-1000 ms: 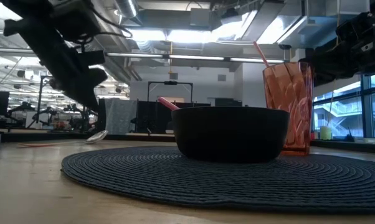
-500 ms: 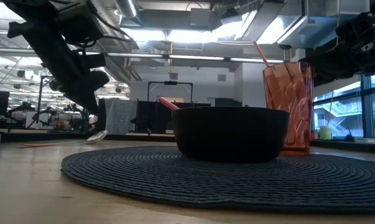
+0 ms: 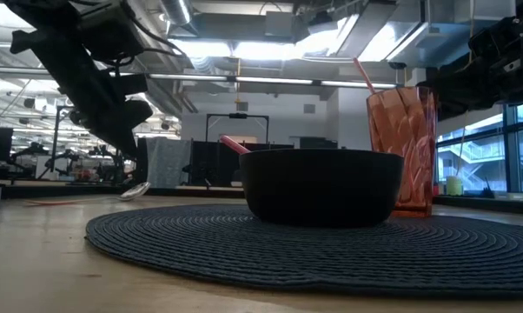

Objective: Pick & Place Utensil
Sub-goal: Put the orange spoon into the black bowl on the blue mat

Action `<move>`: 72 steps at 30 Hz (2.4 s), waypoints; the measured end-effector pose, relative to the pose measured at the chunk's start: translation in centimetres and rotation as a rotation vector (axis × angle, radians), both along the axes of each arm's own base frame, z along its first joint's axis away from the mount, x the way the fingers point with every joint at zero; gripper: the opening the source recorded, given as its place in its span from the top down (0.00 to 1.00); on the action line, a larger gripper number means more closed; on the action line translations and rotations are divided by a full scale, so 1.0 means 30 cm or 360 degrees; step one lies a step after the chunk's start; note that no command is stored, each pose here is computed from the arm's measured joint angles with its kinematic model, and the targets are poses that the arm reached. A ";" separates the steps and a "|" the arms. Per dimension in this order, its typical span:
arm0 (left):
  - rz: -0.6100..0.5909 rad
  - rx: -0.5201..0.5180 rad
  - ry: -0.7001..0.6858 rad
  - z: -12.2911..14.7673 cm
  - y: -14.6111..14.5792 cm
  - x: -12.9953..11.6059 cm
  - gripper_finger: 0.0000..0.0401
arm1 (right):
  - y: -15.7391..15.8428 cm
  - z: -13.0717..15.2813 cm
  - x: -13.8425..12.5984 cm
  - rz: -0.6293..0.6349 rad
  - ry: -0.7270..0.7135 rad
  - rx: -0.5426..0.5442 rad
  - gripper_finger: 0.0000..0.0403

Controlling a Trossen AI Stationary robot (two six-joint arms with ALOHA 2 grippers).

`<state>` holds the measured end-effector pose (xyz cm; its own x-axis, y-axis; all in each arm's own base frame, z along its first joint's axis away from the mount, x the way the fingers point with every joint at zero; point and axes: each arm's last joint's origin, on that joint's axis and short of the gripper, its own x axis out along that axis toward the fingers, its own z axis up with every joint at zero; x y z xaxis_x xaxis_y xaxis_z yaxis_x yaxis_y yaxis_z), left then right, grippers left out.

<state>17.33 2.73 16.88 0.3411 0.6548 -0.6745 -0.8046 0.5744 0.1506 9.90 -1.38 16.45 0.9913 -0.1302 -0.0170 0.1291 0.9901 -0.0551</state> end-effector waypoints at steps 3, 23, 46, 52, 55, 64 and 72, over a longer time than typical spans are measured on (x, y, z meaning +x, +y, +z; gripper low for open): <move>-0.0007 0.0005 0.0008 0.000 0.000 0.000 0.99 | 0.000 0.000 0.000 0.0000 0.0000 0.0000 0.97; -0.0063 0.0048 0.0069 0.001 0.001 0.000 0.99 | 0.000 0.000 0.000 0.0000 0.0001 0.0000 0.97; -0.0053 0.0114 0.0097 0.002 0.003 -0.002 0.99 | 0.000 0.000 0.000 0.0000 0.0001 -0.0001 0.97; -0.0053 0.0114 0.0097 0.002 0.003 -0.002 0.99 | 0.000 0.000 0.000 0.0000 0.0001 -0.0002 0.97; -0.0053 0.0114 0.0098 0.002 0.003 -0.002 0.99 | 0.000 0.000 0.000 0.0000 0.0001 -0.0003 0.97; -0.0011 0.0084 0.0045 0.002 0.000 -0.002 0.99 | 0.000 0.000 0.000 0.0001 0.0003 -0.0020 0.97; -0.0050 -0.0269 -0.0073 -0.009 -0.016 0.004 0.99 | 0.001 0.000 0.000 0.0009 0.0000 -0.0001 0.97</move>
